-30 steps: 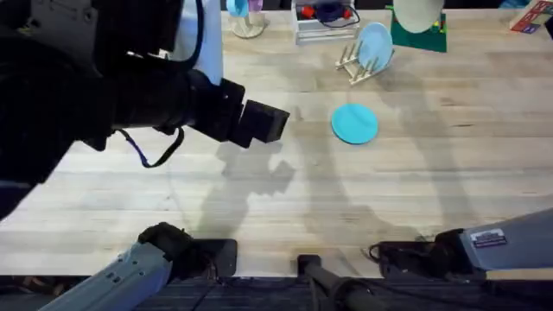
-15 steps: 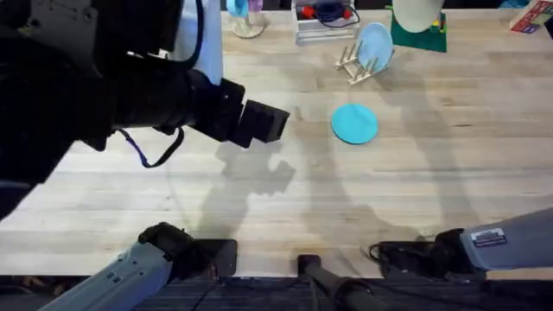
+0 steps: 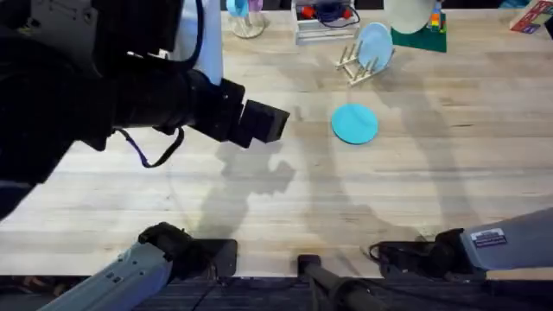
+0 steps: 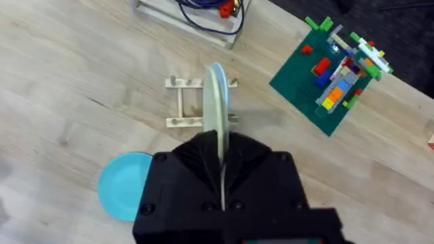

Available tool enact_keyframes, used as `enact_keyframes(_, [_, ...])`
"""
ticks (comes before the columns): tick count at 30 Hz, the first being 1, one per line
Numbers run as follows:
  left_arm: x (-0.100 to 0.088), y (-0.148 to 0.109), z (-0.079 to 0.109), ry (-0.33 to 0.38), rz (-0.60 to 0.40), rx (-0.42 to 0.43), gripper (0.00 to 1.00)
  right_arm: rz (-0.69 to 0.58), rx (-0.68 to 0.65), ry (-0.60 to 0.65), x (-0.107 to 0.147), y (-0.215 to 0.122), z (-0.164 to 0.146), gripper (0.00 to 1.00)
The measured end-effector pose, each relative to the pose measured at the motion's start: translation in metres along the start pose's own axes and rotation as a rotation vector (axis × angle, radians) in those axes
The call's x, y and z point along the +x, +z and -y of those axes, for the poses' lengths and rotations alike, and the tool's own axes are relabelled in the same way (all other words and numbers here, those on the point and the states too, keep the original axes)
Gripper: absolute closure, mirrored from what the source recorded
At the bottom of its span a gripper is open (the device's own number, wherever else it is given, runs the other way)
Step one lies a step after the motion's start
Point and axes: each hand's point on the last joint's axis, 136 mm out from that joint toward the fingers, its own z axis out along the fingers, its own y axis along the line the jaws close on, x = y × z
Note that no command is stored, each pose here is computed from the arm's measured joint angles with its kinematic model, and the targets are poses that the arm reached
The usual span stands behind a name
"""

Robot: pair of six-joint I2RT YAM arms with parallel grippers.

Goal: Pick up the plates from the table one by one and place each into a slot on the dish rack.

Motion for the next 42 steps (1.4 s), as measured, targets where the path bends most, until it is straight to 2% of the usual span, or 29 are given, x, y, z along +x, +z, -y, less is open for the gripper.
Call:
enact_keyframes(5, [0.000, 0.000, 0.000, 0.000, 0.000, 0.000, 0.005, -0.008, -0.009, 0.001, 0.001, 0.005, -0.001, 0.973])
enact_keyframes(32, [0.000, 0.000, 0.000, 0.000, 0.000, 0.000, 0.006, -0.133, -0.082, 0.011, 0.021, 0.087, -0.008, 0.973])
enact_keyframes(42, [0.000, 0.000, 0.000, 0.000, 0.000, 0.000, 0.005, -0.114, -0.079, 0.003, 0.015, 0.098, -0.009, 0.973])
